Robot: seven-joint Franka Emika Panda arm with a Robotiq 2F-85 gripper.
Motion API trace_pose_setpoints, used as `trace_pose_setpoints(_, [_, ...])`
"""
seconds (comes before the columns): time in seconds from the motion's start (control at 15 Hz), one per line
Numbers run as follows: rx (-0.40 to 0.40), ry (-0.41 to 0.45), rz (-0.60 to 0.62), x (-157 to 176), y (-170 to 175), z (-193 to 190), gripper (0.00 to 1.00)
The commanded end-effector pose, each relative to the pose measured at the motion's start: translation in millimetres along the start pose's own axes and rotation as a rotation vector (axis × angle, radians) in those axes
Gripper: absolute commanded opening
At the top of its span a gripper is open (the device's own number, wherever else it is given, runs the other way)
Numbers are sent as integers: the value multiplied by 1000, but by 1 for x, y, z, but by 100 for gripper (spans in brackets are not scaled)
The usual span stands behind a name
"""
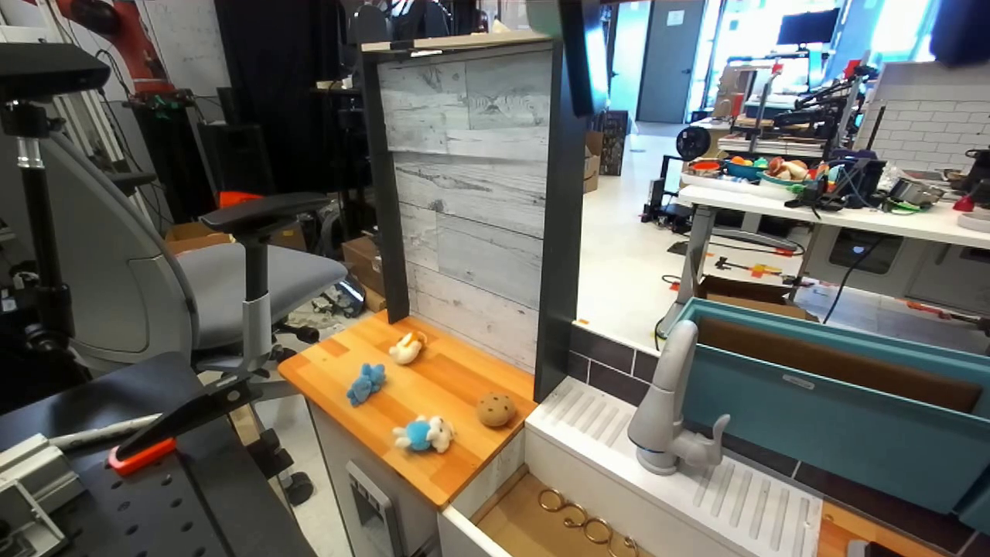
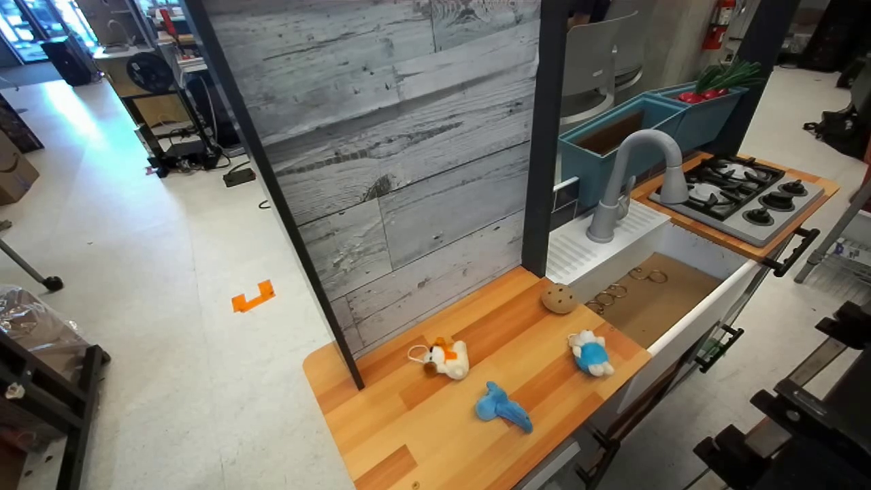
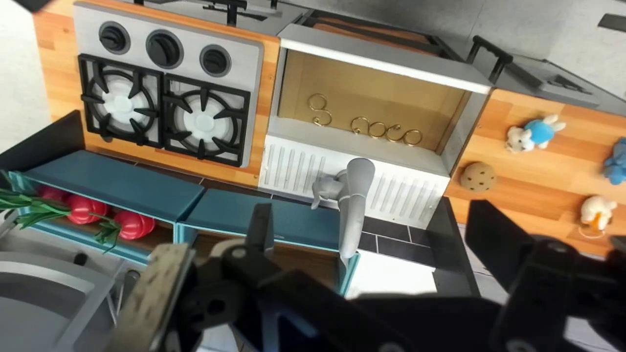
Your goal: Turn the faucet to the left
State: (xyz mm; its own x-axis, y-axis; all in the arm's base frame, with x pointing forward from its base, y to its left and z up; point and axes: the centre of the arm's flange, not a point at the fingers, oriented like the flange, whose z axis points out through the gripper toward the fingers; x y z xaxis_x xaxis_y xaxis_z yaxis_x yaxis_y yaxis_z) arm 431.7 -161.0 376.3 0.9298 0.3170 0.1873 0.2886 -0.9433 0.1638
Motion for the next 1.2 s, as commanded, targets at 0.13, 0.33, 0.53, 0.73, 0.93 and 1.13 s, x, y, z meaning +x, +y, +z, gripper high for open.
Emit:
trace_pose_setpoints(0.13, [-26,-42,26,70,-10,84,100])
trace_pose_setpoints(0.33, [-14,-95,77,89,-24,129,100])
trace_pose_setpoints(0.53, [-15,-107,170,98,-22,166,100])
trace_pose_setpoints(0.73, [-26,-90,255,97,-12,192,100])
trace_pose_setpoints(0.93, [-37,-91,295,95,-9,216,100])
trace_pose_setpoints(1.13, [-11,-92,325,94,-22,242,100])
